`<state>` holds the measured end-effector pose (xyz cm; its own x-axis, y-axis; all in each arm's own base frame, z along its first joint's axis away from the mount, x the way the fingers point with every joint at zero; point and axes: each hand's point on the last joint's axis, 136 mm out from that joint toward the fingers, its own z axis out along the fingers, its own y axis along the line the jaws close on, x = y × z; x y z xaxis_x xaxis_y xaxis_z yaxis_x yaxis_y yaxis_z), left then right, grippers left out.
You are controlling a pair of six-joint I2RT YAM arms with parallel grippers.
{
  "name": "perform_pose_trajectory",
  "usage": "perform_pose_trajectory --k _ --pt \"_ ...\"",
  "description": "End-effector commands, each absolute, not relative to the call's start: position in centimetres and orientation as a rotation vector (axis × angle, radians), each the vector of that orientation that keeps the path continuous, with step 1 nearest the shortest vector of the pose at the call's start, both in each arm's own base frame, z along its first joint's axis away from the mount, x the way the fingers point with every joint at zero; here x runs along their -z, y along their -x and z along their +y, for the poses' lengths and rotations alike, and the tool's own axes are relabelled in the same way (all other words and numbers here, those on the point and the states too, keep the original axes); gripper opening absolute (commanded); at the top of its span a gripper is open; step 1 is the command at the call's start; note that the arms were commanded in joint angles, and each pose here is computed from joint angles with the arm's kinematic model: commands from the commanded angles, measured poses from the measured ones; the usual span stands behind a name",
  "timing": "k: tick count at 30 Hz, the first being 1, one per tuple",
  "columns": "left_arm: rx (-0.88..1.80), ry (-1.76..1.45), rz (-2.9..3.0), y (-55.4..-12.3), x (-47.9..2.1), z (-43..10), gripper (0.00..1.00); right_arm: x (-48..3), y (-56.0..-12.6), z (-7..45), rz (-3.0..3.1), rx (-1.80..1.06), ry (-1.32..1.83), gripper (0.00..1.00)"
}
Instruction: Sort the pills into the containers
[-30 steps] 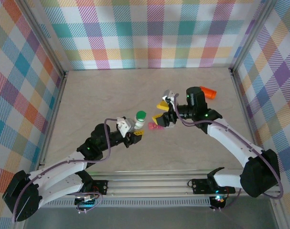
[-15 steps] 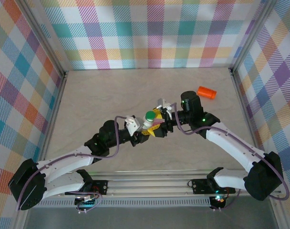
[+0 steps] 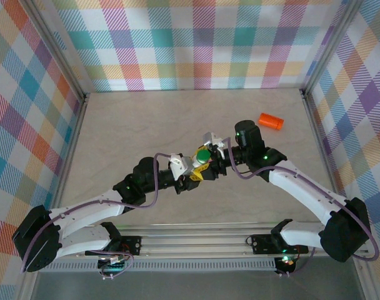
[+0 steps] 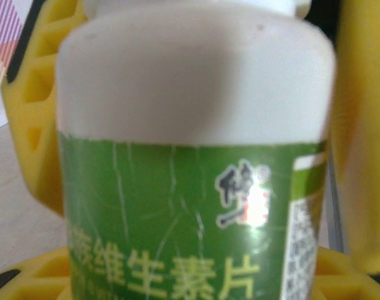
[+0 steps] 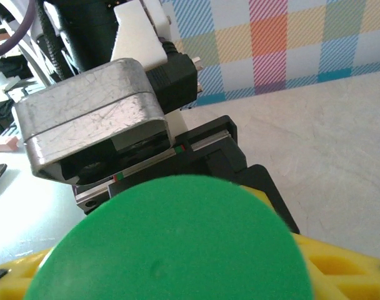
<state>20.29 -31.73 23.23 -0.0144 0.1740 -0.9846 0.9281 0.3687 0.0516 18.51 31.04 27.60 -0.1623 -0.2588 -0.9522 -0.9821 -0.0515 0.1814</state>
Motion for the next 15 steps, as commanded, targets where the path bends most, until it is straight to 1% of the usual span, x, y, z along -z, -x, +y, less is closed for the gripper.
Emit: perform_pose_trajectory --k 1,3,4,6,7,8,9,10,11,12,14,15 --pt "0.831 -1.069 1.405 -19.9 -25.4 -32.6 0.0 -29.0 -17.0 31.6 1.394 -1.321 1.433 0.5" --pt "0.82 -1.065 1.414 -20.1 -25.2 -32.6 0.0 -29.0 -16.9 31.6 1.393 -1.319 1.436 0.38" --pt "0.808 -1.055 1.426 -20.3 -25.1 -32.5 0.0 -29.0 -17.0 31.5 1.4 -1.315 1.432 0.35" --pt "0.77 -1.017 1.457 -21.1 -24.9 -32.2 0.0 -28.9 -17.2 31.5 1.423 -1.296 1.419 0.3" --pt "0.751 -1.001 1.472 -21.4 -24.8 -32.0 0.09 -28.9 -17.5 31.5 1.439 -1.281 1.406 0.3" --pt "0.733 -0.986 1.484 -21.7 -24.6 -31.8 0.2 -28.8 -17.9 31.4 1.462 -1.253 1.386 0.3" --pt "0.715 -0.975 1.49 -21.9 -24.7 -31.5 0.28 -28.6 -18.4 31.4 1.49 -1.221 1.365 0.29" --pt "0.696 -0.959 1.497 -22.1 -24.6 -31.2 0.38 -28.5 -18.9 31.2 1.51 -1.187 1.347 0.27" --pt "0.682 -0.946 1.497 -22.2 -24.7 -30.9 0.5 -28.4 -19.4 31.1 1.528 -1.151 1.326 0.25" --pt "0.669 -0.94 1.495 -22.2 -24.7 -30.6 0.59 -28.4 -19.8 31.0 1.539 -1.121 1.307 0.23" --pt "0.639 -0.917 1.496 -22.4 -24.7 -29.9 0.74 -28.4 -20.7 30.7 1.563 -1.062 1.265 0.2" --pt "0.626 -0.901 1.494 -22.5 -24.9 -29.5 0.88 -28.5 -21.2 30.6 1.576 -1.036 1.243 0.19"
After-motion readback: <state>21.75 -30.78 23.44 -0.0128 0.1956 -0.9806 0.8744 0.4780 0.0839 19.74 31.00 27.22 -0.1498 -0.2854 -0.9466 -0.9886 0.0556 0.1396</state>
